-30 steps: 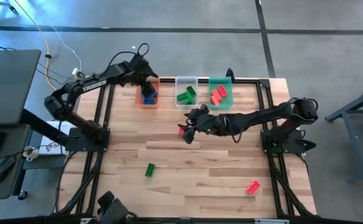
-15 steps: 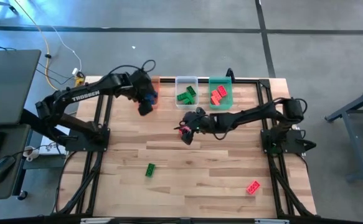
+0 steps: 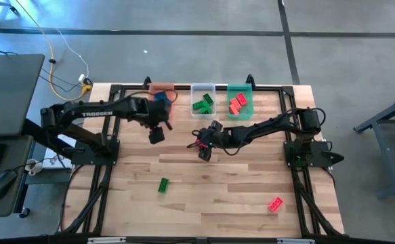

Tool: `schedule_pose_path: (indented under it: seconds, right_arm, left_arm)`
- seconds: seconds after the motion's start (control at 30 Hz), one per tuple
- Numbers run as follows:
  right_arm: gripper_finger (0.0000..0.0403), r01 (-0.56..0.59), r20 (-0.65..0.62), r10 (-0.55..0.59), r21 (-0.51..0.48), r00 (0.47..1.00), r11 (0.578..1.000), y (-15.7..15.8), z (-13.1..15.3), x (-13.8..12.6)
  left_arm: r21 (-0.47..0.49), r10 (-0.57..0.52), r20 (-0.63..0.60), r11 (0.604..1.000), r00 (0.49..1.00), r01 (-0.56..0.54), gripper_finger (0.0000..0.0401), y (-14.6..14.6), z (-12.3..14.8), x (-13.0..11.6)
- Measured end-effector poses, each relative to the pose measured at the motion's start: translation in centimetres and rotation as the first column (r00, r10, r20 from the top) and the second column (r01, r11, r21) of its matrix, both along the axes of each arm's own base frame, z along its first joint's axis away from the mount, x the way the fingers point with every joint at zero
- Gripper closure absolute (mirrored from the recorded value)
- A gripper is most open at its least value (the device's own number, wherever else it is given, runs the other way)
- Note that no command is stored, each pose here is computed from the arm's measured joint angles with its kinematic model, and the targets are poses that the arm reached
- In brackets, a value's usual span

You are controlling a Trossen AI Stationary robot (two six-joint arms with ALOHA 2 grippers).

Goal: Sort & place blocks by color
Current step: Put the orange game piece into the bin

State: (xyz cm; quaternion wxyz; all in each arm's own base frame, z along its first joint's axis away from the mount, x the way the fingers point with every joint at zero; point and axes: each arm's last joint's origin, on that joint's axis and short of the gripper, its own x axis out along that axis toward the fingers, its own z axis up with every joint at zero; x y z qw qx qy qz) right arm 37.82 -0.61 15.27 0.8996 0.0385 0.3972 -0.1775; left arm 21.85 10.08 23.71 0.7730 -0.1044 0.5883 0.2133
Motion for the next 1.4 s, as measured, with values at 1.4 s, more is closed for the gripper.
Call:
schedule_pose_path:
  seconds: [1.4]
  right_arm:
    - [0.0293, -0.010, -0.091, 0.030, 0.205, 0.995, 0.979, -0.5, -2.7, -0.1]
  left_arm:
    - [0.057, -0.016, -0.006, 0.998, 1.000, 0.016, 0.0189, -9.8, -1.5, 1.4]
